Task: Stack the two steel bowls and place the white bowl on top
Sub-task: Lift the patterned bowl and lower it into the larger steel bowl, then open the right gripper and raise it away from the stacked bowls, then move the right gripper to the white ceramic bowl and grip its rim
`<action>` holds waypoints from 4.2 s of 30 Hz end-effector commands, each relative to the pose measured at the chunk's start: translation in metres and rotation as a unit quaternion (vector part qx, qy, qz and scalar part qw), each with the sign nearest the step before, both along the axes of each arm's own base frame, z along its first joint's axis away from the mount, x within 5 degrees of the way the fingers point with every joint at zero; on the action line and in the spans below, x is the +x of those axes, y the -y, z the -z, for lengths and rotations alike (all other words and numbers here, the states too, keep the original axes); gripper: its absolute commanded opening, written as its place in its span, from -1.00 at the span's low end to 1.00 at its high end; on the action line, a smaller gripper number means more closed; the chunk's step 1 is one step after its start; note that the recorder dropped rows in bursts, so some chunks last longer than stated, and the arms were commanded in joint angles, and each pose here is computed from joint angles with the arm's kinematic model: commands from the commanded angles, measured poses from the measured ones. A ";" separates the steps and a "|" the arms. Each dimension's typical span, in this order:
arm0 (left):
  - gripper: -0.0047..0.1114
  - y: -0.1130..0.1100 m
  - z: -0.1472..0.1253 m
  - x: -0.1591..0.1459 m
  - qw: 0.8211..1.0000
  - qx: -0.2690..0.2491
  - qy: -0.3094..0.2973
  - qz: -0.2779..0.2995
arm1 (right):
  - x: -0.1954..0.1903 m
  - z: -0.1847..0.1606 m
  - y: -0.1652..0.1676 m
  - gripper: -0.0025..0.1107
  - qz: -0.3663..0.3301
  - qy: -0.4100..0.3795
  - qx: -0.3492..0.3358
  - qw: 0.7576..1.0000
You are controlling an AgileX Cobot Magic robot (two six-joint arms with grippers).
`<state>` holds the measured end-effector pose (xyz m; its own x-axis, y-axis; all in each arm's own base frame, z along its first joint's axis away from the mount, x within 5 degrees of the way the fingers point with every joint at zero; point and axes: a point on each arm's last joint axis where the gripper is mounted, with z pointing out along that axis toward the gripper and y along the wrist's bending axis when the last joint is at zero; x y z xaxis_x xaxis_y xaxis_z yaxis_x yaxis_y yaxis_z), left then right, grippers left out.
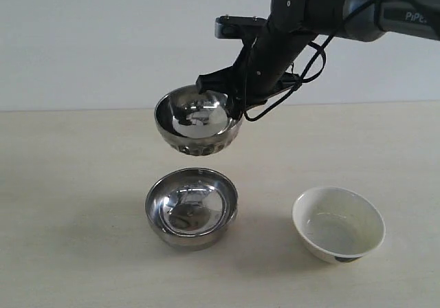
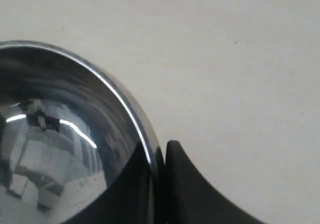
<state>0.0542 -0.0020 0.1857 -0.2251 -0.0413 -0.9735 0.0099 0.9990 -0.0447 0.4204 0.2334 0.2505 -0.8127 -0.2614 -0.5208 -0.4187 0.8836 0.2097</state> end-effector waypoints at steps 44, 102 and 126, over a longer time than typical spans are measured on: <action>-0.85 0.000 0.000 0.000 1.000 -0.002 0.004 0.002 | -0.062 0.073 -0.015 -0.80 -0.073 -0.028 -0.017 0.997; -0.85 0.000 0.000 0.000 1.000 -0.002 0.004 0.002 | -0.069 0.040 -0.004 -0.96 -0.082 0.044 -0.029 0.995; -0.85 0.000 0.000 0.000 1.000 -0.002 0.004 0.002 | -0.084 0.053 0.142 0.14 0.078 -0.060 -0.182 0.978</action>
